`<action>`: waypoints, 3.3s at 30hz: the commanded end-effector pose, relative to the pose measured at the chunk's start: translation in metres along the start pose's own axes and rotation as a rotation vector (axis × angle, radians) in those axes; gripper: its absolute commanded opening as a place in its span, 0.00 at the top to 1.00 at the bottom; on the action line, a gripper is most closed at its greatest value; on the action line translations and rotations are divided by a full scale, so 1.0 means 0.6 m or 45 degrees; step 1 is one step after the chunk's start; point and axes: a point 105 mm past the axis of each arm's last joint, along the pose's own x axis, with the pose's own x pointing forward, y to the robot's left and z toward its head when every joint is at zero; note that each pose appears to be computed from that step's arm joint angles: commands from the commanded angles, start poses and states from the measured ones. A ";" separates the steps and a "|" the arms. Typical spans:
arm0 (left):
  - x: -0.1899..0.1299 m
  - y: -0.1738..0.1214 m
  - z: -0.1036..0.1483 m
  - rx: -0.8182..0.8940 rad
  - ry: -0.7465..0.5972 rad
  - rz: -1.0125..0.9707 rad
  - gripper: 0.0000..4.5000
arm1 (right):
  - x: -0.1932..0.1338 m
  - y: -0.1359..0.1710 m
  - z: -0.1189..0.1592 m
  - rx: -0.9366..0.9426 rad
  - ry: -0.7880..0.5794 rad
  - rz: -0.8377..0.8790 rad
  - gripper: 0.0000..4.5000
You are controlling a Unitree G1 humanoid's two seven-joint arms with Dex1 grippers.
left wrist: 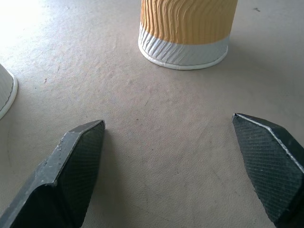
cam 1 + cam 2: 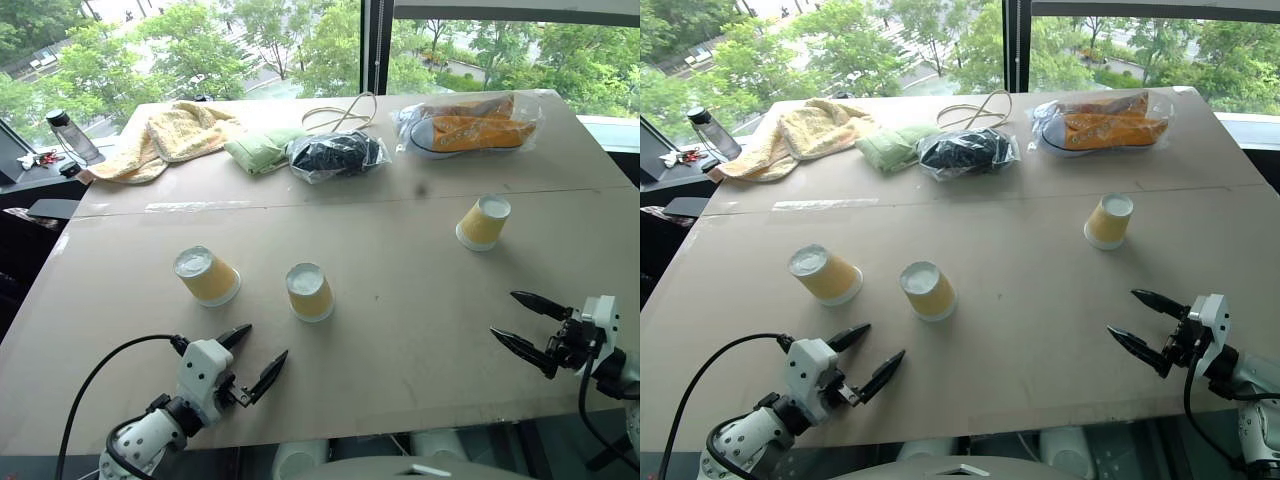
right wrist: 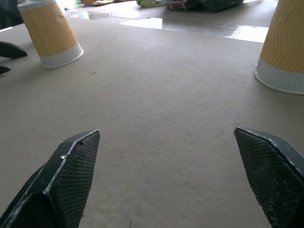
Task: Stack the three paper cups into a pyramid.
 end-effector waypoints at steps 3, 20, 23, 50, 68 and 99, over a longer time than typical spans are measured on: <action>-0.002 0.008 -0.006 -0.004 0.006 0.038 0.02 | 0.008 -0.006 0.003 -0.021 -0.002 -0.013 0.00; -0.012 0.005 0.004 0.001 -0.047 0.003 0.02 | 0.010 0.001 -0.001 -0.024 0.031 0.049 0.00; -0.012 0.008 0.005 0.005 -0.048 -0.003 0.02 | 0.014 0.002 -0.001 -0.025 0.028 0.055 0.00; -0.158 0.095 0.172 0.169 -0.191 -0.181 0.02 | 0.311 0.206 0.101 -0.106 -0.262 0.695 0.00; -0.160 0.060 0.182 0.014 -0.214 -0.262 0.02 | 0.402 0.228 0.126 -0.198 -0.245 0.743 0.00; -0.097 0.007 0.233 0.076 -0.211 -0.622 0.00 | 0.385 0.179 0.136 -0.168 -0.208 0.587 0.53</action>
